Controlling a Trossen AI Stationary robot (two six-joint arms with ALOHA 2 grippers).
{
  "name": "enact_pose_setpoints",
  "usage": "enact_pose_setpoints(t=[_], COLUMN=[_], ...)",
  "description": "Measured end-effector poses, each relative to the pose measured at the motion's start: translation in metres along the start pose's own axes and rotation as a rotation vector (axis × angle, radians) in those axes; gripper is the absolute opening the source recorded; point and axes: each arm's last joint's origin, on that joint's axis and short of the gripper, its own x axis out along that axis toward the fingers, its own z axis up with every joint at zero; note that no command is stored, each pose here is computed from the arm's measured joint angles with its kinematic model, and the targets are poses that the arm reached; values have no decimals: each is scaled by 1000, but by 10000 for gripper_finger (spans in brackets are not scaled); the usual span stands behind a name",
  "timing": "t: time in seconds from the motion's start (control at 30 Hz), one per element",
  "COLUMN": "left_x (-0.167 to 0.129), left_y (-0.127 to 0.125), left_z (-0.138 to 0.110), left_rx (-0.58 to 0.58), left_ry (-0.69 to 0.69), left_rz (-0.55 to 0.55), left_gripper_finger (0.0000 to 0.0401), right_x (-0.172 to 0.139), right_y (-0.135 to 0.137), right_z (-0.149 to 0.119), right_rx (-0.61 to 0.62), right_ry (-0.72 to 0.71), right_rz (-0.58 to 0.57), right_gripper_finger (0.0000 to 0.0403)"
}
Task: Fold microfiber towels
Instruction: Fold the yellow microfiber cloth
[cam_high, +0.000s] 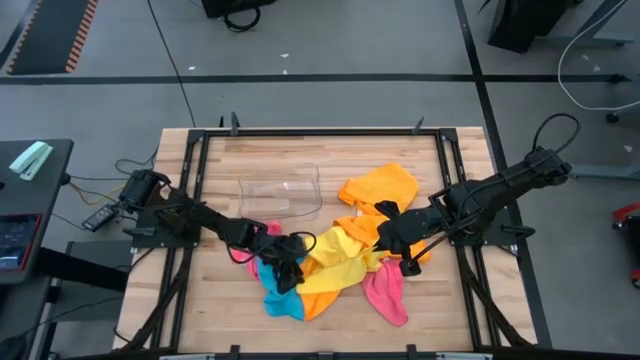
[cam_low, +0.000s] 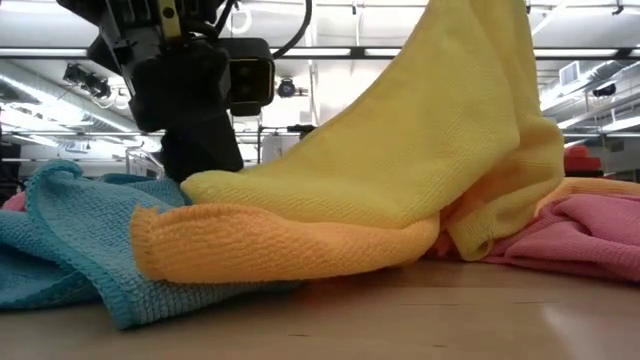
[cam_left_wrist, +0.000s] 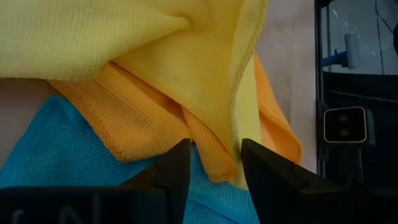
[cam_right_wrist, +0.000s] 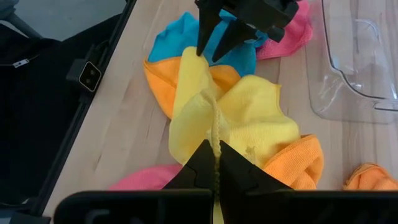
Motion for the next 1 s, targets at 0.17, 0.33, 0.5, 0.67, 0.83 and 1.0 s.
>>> enact_pose_setpoints(t=[0.17,0.33,0.5,0.67,0.83,1.0], left_x=[0,0,1,1,2,2], left_y=[0,-1,-5,-9,-12,-11], left_z=[0,-1,-5,-9,-11,-11], left_rx=[18,32,82,103,113,113], left_ry=[10,22,40,51,56,42], left_rz=[-12,-26,-47,-56,-60,-42], left_gripper_finger=[147,136,134,141,137,128], right_x=[0,0,0,0,0,0], right_y=[0,0,0,0,0,0], right_z=[0,0,0,0,0,0], right_rx=[0,-4,-5,-5,-5,-5], right_ry=[0,0,0,0,0,0], right_rz=[0,0,0,0,0,-1], right_gripper_finger=[8,8,8,8,8,8])
